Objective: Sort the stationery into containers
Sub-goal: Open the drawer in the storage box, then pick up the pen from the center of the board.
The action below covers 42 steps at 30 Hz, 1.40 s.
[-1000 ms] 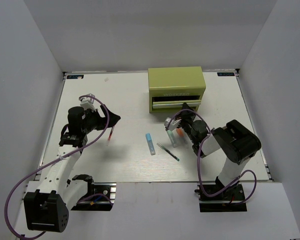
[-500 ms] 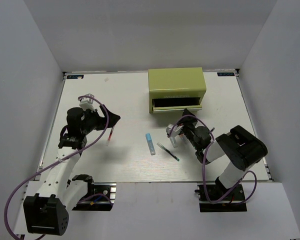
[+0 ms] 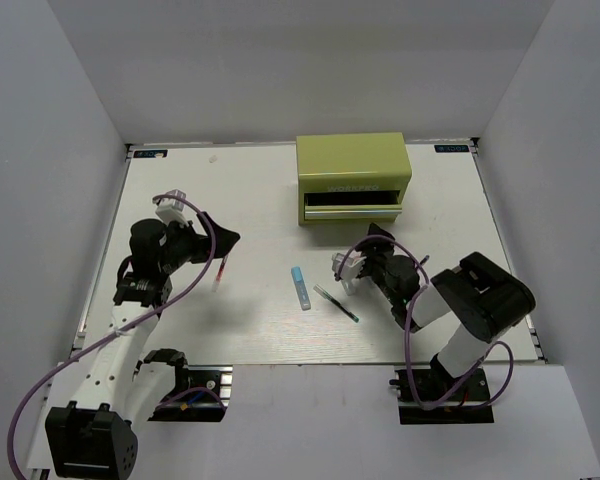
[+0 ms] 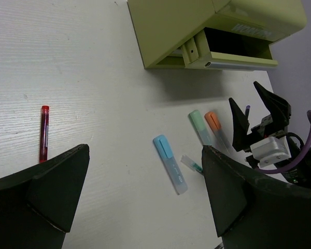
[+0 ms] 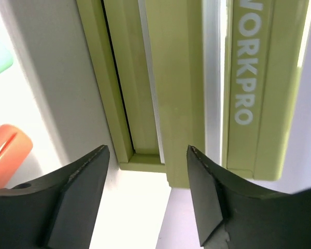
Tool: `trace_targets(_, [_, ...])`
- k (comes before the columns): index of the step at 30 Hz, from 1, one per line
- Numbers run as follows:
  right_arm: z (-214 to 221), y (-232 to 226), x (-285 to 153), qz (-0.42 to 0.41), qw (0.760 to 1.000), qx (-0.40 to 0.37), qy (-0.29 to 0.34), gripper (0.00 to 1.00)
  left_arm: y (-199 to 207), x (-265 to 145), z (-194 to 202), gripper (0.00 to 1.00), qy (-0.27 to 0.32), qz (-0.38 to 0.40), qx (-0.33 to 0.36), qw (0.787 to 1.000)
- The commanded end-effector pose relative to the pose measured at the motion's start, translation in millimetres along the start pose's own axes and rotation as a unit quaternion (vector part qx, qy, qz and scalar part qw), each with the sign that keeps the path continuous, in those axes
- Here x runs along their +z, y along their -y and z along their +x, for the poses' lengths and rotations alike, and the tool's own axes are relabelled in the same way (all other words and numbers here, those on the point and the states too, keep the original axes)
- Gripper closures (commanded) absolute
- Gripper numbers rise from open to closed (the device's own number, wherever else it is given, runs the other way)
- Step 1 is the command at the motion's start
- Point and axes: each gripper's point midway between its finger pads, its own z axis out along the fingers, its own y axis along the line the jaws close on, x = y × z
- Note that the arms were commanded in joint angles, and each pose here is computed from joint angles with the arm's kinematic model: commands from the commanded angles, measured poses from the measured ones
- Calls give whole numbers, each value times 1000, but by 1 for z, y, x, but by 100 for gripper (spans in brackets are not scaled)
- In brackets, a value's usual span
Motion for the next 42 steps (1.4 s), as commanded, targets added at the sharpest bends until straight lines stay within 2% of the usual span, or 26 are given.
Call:
trace_targets(1, [-31, 121, -40, 248, 965, 49, 75, 32, 0, -3, 6, 1, -4, 2, -4, 1000])
trace_targets(3, [-31, 130, -49, 251, 962, 68, 77, 31, -6, -3, 14, 1, -20, -11, -18, 1000])
trace_targets(4, [-27, 113, -40, 203, 974, 84, 63, 31, -7, -4, 17, 1, -26, -14, -21, 999])
trace_targets(5, [-26, 109, -38, 187, 975, 108, 59, 31, -13, -2, 22, 1, -36, -25, -23, 999])
trace_targets(6, [-29, 140, -48, 220, 965, 130, 62, 31, -19, -1, 27, 1, -51, -40, -31, 997])
trace_targets(7, [-27, 125, -34, 162, 976, 139, 42, 31, -21, -1, 27, 1, -55, -49, -29, 997])
trace_targets(8, [-21, 87, -25, 73, 979, 188, 17, 34, -24, -1, 26, 1, -58, -62, -24, 996])
trace_targets(9, [-44, 104, -23, 23, 978, 203, 52, 36, -33, -1, 38, 1, -79, -83, -35, 993])
trace_targets(10, [-48, 94, -24, -19, 974, 219, 52, 38, -36, -2, 36, 1, -81, -93, -32, 992])
trace_targets(11, [-49, 67, -31, -84, 961, 260, 33, 41, -43, -3, 37, 2, -81, -111, -33, 990])
trace_targets(12, [-66, 47, -42, -153, 947, 277, 56, 43, -46, -2, 37, 4, -86, -121, -29, 989])
trace_targets(13, [-76, 59, -45, -161, 935, 309, 66, 46, -49, -3, 39, 5, -93, -129, -32, 987])
trace_targets(14, [-78, 46, -57, -200, 923, 325, 54, 48, -59, -3, 43, 8, -101, -151, -30, 983])
trace_targets(15, [-91, 49, -59, -213, 907, 356, 70, 48, -62, -3, 42, 10, -105, -162, -31, 981])
trace_targets(17, [-92, 30, -70, -269, 880, 390, 35, 50, -73, -3, 43, 17, -117, -192, -27, 974])
trace_targets(18, [-93, 28, -71, -275, 866, 417, 24, 50, -83, 0, 51, 19, -136, -205, -22, 969])
trace_targets(19, [-93, 24, -72, -282, 861, 422, 19, 52, -88, 1, 53, 25, -144, -217, -19, 965])
trace_targets(20, [-93, 19, -75, -293, 855, 427, 13, 52, -96, 4, 56, 26, -155, -231, -17, 960])
trace_targets(29, [-96, 16, -88, -303, 844, 442, 17, 53, -111, 31, 69, 35, -205, -246, 7, 947])
trace_targets(30, [-95, 16, -89, -302, 844, 443, 14, 53, -109, 36, 67, 39, -204, -245, 15, 948])
trace_targets(36, [-90, 16, -90, -293, 841, 454, 7, 50, -113, 54, 80, 42, -232, -271, 47, 933])
trace_targets(42, [-85, 19, -89, -282, 841, 462, 0, 49, -139, 46, 103, 49, -274, -368, 75, 886])
